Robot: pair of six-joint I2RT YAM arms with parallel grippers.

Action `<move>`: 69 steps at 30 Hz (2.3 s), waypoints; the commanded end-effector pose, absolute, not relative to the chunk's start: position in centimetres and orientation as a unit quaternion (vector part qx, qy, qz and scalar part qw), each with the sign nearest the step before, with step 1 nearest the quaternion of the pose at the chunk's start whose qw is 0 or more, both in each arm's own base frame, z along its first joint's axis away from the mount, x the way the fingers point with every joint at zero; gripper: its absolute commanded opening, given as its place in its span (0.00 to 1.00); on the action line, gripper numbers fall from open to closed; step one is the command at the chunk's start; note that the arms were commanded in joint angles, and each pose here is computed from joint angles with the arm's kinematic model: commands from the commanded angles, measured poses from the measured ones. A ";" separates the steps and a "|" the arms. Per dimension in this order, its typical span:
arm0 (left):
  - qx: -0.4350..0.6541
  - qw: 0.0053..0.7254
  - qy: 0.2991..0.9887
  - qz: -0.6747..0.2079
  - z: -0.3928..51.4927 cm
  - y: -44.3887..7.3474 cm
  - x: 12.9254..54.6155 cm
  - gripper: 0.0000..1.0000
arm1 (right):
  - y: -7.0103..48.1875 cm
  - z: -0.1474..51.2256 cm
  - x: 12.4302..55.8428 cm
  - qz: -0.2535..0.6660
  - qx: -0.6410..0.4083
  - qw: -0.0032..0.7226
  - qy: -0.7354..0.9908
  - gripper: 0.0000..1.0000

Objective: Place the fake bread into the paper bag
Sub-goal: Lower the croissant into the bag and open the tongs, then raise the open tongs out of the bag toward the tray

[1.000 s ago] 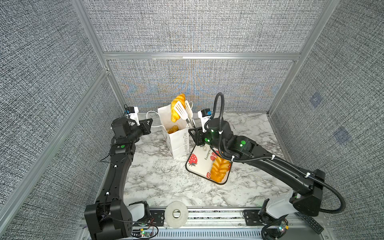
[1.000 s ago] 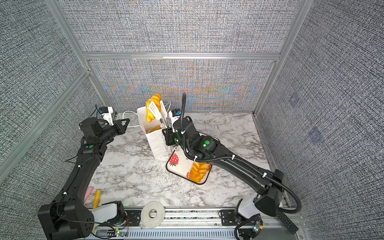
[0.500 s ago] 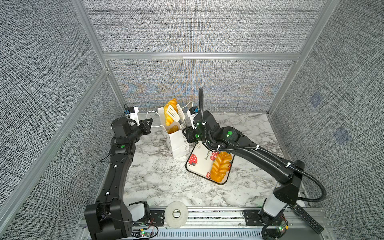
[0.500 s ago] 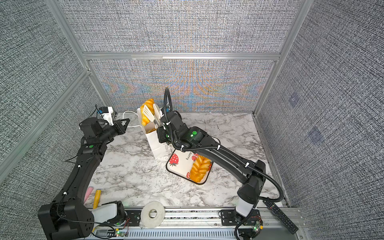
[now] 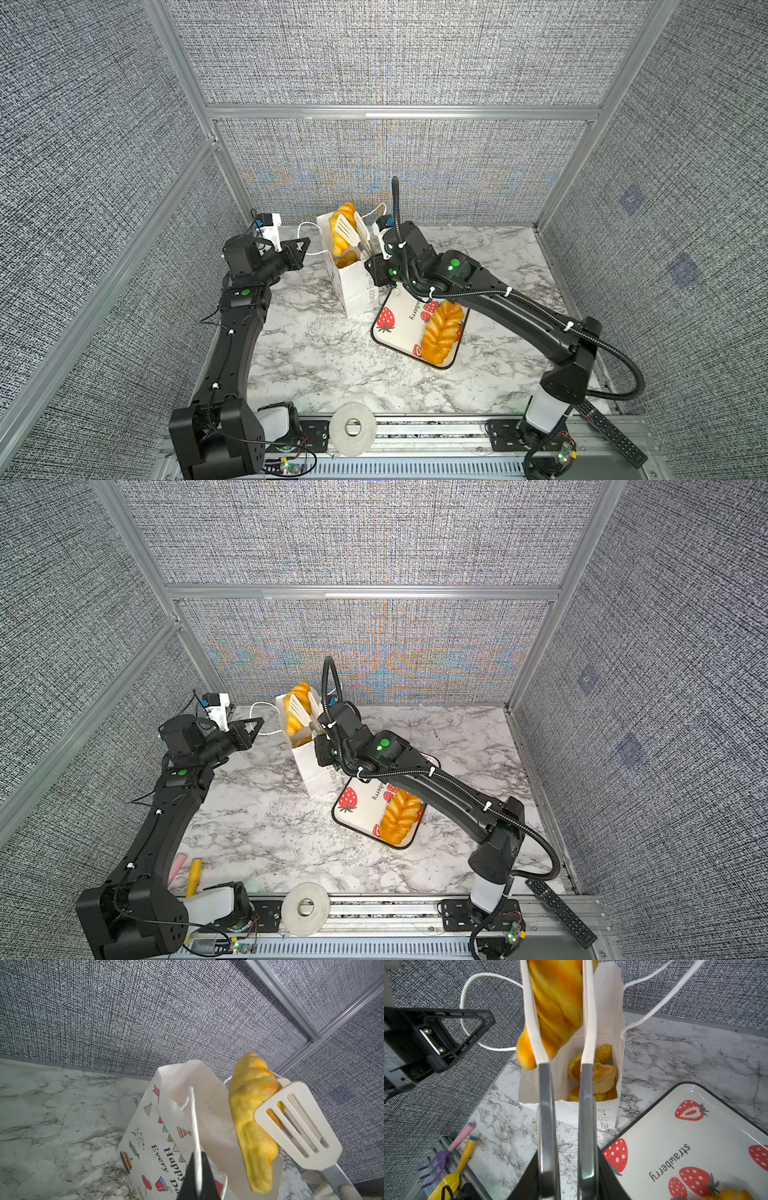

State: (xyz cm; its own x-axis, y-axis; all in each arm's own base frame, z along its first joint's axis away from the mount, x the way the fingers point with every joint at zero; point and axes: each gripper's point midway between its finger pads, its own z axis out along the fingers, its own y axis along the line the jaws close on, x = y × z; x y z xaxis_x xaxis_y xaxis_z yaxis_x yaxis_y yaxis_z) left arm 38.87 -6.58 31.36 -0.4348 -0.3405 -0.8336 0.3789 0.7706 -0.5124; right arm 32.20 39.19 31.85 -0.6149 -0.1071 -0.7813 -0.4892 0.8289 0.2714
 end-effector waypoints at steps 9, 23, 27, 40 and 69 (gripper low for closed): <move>0.034 0.544 0.769 -0.334 32.0 -6.8 38.7 0.00 | 39.0 32.4 33.5 0.227 -0.166 0.416 0.865 0.33; 0.028 0.545 0.769 -0.333 31.9 -6.4 38.8 0.00 | 40.1 31.5 34.3 0.222 -0.175 0.406 0.869 0.46; 0.027 0.544 0.770 -0.333 31.8 -6.4 38.9 0.00 | 40.2 31.7 34.3 0.226 -0.178 0.406 0.868 0.49; 0.025 0.544 0.770 -0.333 31.7 -6.3 38.9 0.00 | 39.3 32.3 34.0 0.224 -0.172 0.414 0.865 0.54; 0.025 0.543 0.769 -0.336 31.8 -6.3 38.9 0.00 | 29.9 35.3 32.0 0.190 -0.083 0.479 0.853 0.54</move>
State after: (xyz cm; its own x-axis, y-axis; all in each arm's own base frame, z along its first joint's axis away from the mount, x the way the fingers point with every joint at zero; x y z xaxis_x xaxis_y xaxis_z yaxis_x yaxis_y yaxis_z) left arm 38.89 -6.19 31.32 -0.4243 -0.3302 -0.8432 0.3838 0.7778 -0.4977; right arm 31.67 30.48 34.15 -0.5547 -0.0184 -0.8319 -0.3547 0.9096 0.2164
